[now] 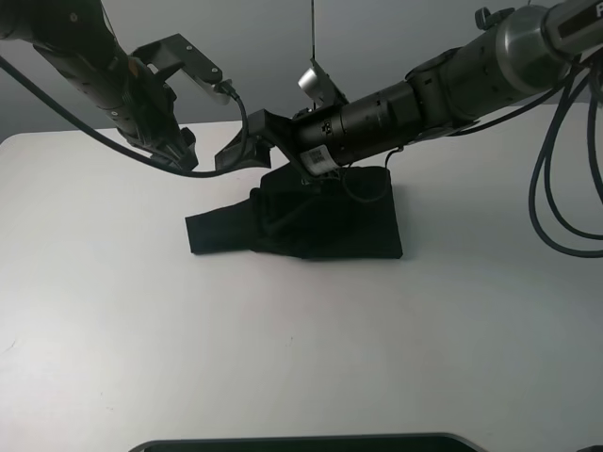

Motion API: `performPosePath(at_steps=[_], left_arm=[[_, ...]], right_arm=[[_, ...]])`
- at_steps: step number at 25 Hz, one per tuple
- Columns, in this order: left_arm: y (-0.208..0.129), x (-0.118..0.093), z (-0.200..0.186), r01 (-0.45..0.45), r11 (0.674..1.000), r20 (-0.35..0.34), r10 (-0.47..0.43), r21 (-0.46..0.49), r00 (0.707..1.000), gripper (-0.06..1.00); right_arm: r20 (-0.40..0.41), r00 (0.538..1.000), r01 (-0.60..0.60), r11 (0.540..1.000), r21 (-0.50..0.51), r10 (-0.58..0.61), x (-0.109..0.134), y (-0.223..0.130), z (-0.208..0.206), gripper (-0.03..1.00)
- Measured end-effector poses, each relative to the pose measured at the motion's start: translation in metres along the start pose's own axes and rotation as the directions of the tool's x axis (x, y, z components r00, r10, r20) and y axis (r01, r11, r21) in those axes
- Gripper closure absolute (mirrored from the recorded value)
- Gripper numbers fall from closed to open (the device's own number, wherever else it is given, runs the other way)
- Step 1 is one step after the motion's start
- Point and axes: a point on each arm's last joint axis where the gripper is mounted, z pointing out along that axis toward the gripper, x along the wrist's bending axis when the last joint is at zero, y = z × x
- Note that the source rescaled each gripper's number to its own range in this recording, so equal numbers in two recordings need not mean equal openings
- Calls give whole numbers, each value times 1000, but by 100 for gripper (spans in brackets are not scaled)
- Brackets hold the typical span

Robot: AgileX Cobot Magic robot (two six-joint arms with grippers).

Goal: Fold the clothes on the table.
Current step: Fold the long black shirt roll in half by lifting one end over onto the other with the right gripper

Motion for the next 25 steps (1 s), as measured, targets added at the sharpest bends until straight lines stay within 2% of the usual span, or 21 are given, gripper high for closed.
performPosePath(at_steps=[3,5,8,11,14,21,25], left_arm=[[-1,0,0,0,1000,2,0,7,1000,14],[-2,-1,0,0,1000,7,0,21,1000,14],[-3,-1,0,-3,999,10,3,35,1000,14],[-3,-1,-3,-3,999,9,3,35,1000,14],[-3,0,-5,-4,999,6,4,32,1000,14],[-4,-1,-5,-4,999,10,4,43,1000,14],[-4,-1,-6,-4,999,12,3,48,1000,14]], right_arm=[[14,999,36,999,9,-36,-2,-1,0,28],[64,996,64,998,27,-66,-10,1,-7,32],[175,983,42,996,73,-54,-24,3,-22,33],[299,954,-44,990,137,1,-41,0,-37,33],[382,924,-113,975,192,32,-50,-6,-45,33],[413,903,-214,956,200,116,-51,-11,-46,33],[365,917,-233,958,167,160,-50,-9,-41,35]])
